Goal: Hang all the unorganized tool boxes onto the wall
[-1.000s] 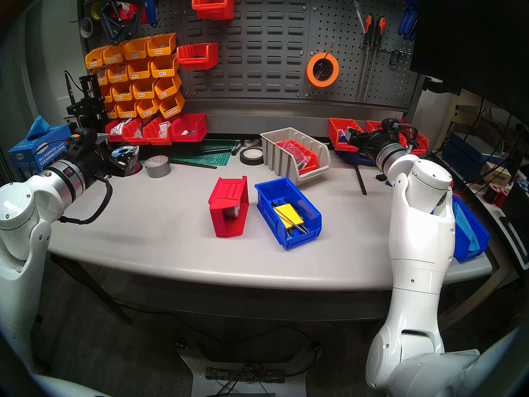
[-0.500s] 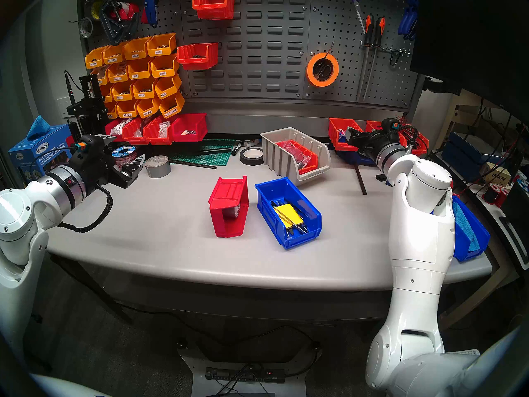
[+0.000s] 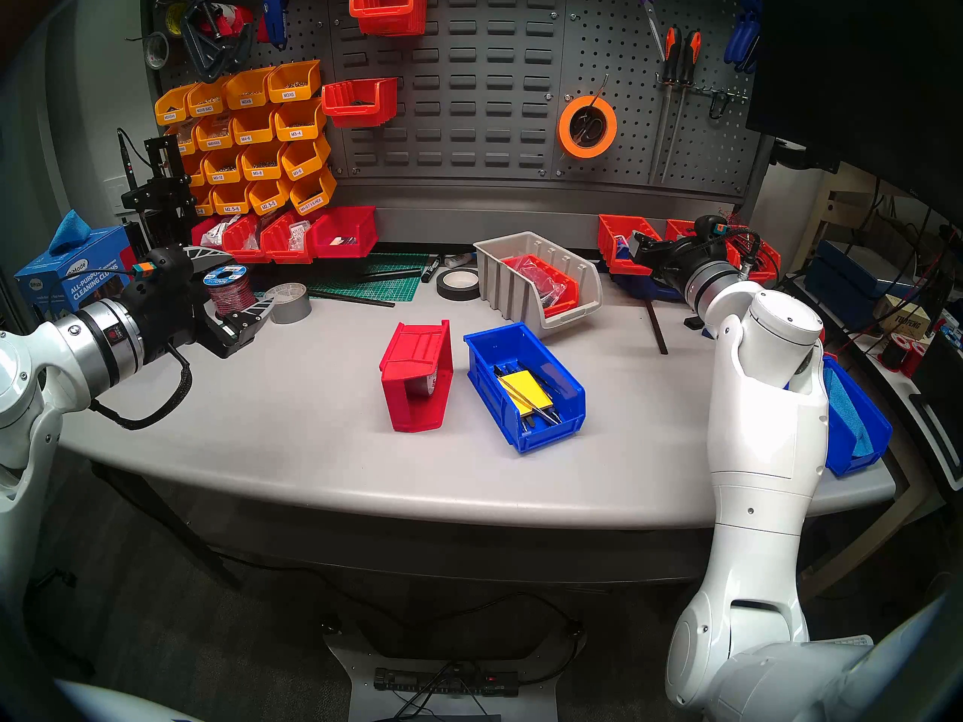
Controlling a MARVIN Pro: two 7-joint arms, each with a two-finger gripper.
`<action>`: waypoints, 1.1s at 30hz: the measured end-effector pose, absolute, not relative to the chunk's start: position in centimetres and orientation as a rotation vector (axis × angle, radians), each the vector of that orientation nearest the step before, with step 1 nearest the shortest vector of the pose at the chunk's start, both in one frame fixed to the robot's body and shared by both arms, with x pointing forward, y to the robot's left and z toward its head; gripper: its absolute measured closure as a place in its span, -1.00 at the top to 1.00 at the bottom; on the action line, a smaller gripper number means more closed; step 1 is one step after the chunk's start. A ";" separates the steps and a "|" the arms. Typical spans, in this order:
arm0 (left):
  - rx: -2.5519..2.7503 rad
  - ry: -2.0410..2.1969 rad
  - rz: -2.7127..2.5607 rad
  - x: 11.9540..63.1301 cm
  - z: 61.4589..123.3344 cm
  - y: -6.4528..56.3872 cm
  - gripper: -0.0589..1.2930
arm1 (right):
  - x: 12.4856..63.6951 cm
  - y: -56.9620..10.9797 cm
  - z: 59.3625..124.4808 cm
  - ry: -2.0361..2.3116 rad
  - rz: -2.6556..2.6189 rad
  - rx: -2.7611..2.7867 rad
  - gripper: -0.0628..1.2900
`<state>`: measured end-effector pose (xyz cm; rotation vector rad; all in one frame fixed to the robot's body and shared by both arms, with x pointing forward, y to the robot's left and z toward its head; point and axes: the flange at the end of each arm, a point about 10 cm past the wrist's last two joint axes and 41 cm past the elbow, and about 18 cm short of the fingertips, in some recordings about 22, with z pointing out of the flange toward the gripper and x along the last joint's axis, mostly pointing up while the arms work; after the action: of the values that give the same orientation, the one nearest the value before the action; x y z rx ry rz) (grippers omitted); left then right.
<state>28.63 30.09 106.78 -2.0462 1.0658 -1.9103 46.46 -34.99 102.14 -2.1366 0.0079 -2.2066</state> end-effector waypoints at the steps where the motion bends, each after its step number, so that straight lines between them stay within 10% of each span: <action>1: -2.049 1.078 -1.910 28.6 106.8 30.0 0.91 | 46.5 -35.0 102.1 0.008 -2.207 -2.137 0.92; 33: -1.814 1.482 -1.886 28.1 103.2 26.2 0.91 | 46.5 -35.0 102.1 0.009 -2.204 -2.138 0.92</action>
<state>28.07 26.20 103.18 -1.8142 1.4820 -1.8859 46.49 -35.00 102.07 -2.1384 0.0089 -2.2042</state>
